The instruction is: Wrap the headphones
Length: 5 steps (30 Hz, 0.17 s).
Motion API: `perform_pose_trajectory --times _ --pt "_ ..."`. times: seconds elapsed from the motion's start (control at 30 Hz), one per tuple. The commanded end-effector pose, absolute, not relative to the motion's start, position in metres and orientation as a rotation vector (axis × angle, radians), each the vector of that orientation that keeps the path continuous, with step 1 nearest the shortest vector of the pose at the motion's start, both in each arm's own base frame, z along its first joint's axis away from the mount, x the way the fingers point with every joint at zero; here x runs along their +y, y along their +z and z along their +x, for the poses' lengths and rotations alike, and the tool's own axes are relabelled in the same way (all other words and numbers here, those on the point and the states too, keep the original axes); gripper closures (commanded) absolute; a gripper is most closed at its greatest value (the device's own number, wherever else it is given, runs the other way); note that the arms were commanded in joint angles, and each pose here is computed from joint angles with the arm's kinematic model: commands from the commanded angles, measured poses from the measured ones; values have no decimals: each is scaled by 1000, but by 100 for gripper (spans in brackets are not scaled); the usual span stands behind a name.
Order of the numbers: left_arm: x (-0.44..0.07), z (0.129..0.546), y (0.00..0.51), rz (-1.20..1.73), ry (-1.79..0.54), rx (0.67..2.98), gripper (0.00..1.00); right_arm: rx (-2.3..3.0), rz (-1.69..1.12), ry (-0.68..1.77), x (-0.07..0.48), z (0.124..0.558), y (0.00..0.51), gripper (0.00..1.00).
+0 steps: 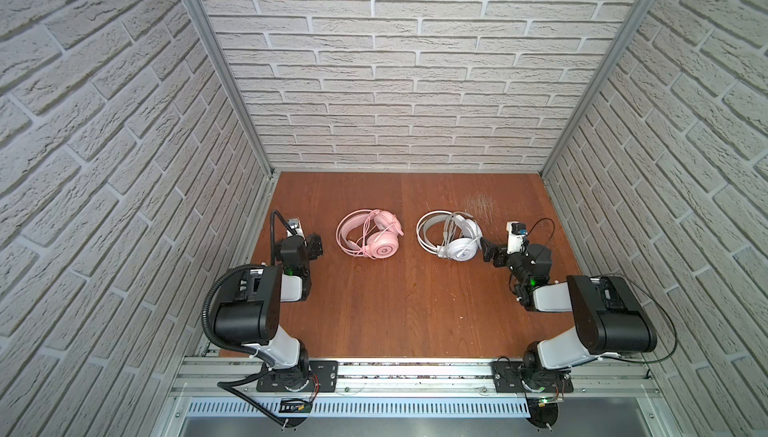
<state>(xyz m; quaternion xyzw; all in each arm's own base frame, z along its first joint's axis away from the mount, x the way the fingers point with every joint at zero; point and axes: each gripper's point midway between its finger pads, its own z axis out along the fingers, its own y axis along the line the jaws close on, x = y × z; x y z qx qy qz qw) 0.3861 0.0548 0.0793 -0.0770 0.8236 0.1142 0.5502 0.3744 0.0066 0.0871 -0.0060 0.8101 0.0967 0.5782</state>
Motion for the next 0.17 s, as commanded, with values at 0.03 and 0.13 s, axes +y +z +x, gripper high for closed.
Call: perform_pose_trajectory --times 0.03,0.13 --pt "57 390 91 -196 259 1890 2 1847 -37 217 8 381 102 0" --pt "57 390 91 -196 262 1890 2 1849 -36 216 8 381 101 0"
